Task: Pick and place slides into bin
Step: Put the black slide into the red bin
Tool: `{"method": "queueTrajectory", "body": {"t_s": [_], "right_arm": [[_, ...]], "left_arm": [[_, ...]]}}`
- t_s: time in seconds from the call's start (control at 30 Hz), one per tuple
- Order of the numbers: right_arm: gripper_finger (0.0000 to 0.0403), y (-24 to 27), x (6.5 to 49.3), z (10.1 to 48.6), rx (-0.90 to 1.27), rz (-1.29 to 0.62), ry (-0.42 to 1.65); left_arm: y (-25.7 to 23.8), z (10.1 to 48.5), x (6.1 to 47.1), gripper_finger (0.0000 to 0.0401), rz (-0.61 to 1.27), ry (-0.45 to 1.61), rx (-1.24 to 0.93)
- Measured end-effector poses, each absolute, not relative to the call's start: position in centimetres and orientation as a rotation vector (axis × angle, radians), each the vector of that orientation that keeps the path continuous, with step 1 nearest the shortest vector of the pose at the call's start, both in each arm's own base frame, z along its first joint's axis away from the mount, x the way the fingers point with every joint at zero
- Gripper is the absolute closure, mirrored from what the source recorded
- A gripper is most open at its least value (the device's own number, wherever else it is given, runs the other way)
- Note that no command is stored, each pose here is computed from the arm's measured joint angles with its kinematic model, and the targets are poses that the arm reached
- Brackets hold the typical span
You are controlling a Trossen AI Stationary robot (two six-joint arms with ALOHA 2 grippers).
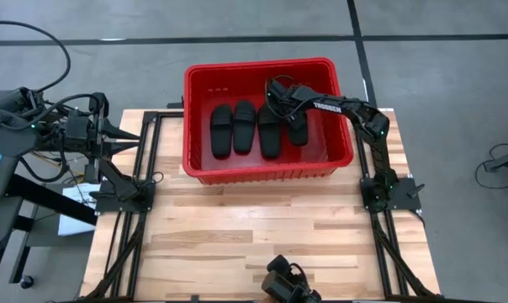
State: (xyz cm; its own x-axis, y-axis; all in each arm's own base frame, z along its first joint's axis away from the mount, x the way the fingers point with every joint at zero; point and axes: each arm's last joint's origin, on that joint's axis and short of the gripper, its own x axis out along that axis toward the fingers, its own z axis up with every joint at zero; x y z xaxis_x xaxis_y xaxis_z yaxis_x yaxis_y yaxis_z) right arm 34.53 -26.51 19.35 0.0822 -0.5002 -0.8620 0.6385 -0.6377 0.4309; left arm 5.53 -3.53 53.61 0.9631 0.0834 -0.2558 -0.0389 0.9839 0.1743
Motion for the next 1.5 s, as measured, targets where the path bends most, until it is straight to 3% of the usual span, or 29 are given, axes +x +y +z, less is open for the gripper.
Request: {"method": "queueTrajectory", "body": {"t_s": [0.47,1.5], "right_arm": [[0.0195,-26.9,33.7,22.0,1.463,-1.728,0.219],[0.0198,-26.4,33.8,22.7,1.467,-1.745,0.253]], "left_arm": [[-3.5,53.6,5.5,0.036,0.061,0.266,0.18],[-3.5,53.6,5.5,0.036,0.06,0.266,0.185]]}}
